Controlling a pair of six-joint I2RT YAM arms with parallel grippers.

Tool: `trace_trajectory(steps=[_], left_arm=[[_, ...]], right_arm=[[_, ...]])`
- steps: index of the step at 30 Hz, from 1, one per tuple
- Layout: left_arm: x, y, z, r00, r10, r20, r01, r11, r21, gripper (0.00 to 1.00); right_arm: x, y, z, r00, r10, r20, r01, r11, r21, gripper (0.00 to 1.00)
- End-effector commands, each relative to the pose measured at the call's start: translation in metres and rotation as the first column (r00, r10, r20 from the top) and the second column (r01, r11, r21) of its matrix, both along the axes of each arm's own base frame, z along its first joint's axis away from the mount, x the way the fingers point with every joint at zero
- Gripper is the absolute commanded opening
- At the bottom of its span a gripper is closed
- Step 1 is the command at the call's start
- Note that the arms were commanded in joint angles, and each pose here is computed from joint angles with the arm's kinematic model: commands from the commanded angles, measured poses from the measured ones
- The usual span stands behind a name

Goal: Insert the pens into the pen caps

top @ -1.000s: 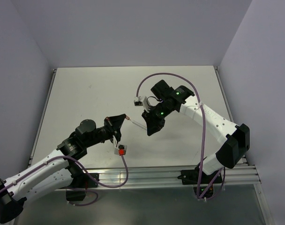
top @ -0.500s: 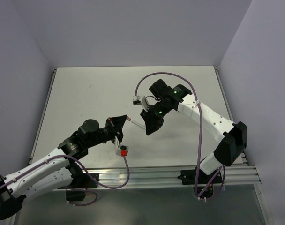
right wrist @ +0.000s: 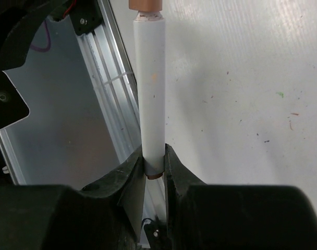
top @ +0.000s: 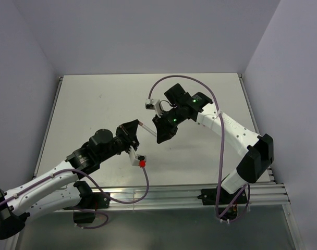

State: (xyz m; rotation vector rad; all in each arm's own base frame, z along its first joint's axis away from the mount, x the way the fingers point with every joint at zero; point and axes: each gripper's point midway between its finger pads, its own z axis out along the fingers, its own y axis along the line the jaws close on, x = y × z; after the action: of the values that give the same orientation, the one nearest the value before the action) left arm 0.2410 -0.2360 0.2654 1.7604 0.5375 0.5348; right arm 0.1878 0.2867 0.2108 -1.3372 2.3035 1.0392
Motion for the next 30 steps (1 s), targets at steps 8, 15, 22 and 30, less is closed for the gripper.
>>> trace_trajectory(steps=[8, 15, 22, 30], left_arm=[[-0.014, -0.023, 0.012, 0.986, -0.129, 0.107, 0.125, 0.991, 0.049, 0.57], [-0.016, -0.024, 0.033, 0.985, -0.129, 0.114, 0.132, 0.991, -0.019, 0.63], [-0.026, -0.015, 0.008, 0.982, -0.091, -0.168, 0.067, 0.988, -0.143, 0.63], [0.023, -0.005, 0.063, 0.560, -0.073, -0.825, -0.487, 0.777, -0.400, 0.54]], right_arm=[[0.048, 0.039, 0.059, 0.959, -0.049, 0.277, -0.019, 0.971, 0.237, 0.00], [0.070, 0.030, 0.082, 0.943, -0.173, 0.284, 0.075, 0.943, 0.325, 0.00], [0.115, 0.005, 0.133, 0.926, -0.301, 0.227, 0.155, 0.854, 0.497, 0.00], [0.096, -0.003, 0.167, 0.933, -0.254, 0.257, 0.071, 0.825, 0.560, 0.00]])
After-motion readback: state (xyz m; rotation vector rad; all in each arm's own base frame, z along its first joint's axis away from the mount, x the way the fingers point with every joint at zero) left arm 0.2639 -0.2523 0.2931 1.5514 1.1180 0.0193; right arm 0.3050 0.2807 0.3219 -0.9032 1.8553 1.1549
